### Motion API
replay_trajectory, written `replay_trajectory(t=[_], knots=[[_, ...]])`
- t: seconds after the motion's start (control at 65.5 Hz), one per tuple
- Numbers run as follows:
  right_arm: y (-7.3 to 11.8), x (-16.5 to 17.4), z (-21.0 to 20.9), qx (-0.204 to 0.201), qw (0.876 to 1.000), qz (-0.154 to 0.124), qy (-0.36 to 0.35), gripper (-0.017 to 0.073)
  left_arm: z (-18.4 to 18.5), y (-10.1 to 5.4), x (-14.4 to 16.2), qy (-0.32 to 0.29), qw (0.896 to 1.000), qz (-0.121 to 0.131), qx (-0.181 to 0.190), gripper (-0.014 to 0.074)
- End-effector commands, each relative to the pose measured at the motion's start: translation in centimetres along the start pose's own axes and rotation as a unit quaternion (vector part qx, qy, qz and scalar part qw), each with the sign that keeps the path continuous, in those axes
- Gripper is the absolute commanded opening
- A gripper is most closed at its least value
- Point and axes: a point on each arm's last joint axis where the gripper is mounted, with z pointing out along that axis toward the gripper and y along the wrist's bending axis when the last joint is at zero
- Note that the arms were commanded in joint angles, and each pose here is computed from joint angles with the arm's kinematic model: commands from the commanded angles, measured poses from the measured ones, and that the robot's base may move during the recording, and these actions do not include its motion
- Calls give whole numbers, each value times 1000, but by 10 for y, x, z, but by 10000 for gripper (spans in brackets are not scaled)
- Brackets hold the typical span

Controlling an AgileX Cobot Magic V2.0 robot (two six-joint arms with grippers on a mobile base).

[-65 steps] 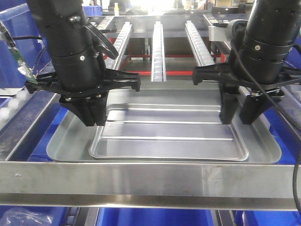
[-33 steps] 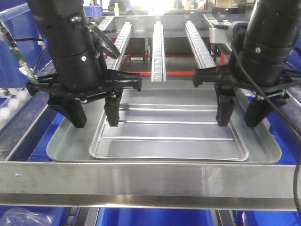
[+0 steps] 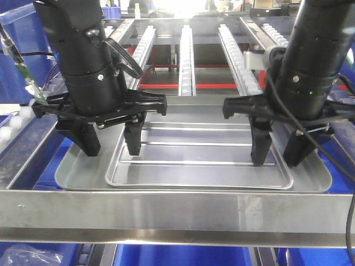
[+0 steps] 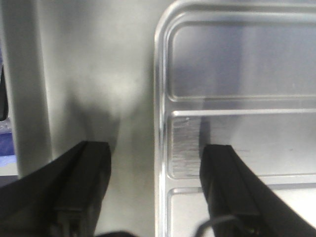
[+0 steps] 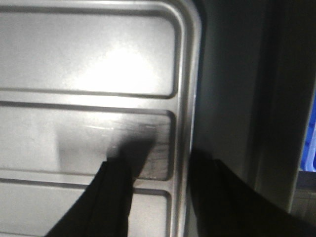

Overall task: Grab silver tray and place in blue box
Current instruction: 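Open both grippers and straddle the tray's side rims, then close both grippers on the tray's side rims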

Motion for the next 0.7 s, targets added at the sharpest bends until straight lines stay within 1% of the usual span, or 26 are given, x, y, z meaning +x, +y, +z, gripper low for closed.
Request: replay_trajectory(t=[0.0,0.26,0.688], knots=[[4,-10,-20,-20,999,3,-40,392,-20,-5,-12,-40,999,-5,21,316],[5,-13,-19,-27,998,4,-54,392,-18,-5,-11,-36,999,-7,21,316],[-7,-18,-19,-20,998,21,-57,392,-18,-5,-11,-35,999,-7,20,316]])
